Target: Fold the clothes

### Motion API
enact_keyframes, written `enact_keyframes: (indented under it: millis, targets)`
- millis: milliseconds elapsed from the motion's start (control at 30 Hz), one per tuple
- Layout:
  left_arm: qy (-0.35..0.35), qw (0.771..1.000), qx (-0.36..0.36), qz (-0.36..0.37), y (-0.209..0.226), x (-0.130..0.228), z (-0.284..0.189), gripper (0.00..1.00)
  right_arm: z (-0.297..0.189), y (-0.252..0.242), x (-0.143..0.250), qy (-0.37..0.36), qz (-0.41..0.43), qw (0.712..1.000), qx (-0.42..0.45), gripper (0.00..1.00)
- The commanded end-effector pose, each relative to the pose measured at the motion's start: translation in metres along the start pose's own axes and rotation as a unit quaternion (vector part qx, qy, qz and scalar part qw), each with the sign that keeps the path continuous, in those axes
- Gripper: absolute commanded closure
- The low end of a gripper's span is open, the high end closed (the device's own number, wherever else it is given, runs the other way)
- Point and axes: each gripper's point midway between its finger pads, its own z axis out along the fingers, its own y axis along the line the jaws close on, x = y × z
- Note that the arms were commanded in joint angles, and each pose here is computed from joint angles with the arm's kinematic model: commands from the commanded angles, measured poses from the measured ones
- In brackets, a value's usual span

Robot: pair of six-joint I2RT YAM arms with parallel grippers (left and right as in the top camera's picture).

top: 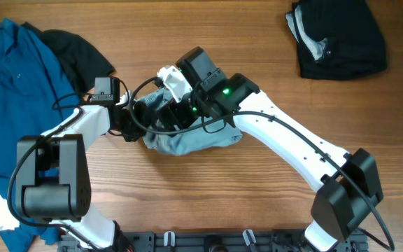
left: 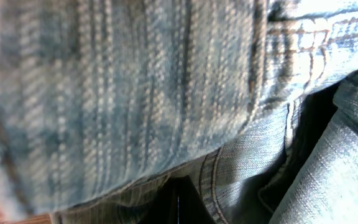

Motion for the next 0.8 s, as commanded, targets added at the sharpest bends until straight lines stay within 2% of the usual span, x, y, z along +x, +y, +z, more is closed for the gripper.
enact_keyframes:
  millis: [0,133,267,400,567,767]
  targets:
    - [-0.016,0.997,-0.071,-0.021,0.036,-0.006,0.016,0.96,-0.052,-0.016,-0.027,-0.043,0.04,0.996,0.073,0.01]
    - [-0.017,0.997,-0.07,-0.02,0.036,-0.006,0.016,0.96,-0.081,-0.062,-0.008,-0.032,0.152,0.978,0.143,0.0]
    - [-0.017,0.997,-0.07,-0.02,0.036,-0.006,0.016,0.96,-0.069,-0.092,0.027,0.016,0.224,0.965,0.137,0.0]
    - [-0.017,0.997,-0.07,-0.02,0.036,-0.006,0.016,0.96,-0.036,-0.083,0.038,0.041,0.24,0.968,0.066,0.01]
    - [-0.017,0.997,-0.07,-0.02,0.036,-0.006,0.016,0.96,0.0,-0.072,0.04,0.063,0.26,0.963,0.018,0.05]
    - [-0.017,0.997,-0.07,-0.02,0.036,-0.006,0.016,0.96,0.012,-0.066,0.022,0.036,0.255,0.966,-0.014,0.06]
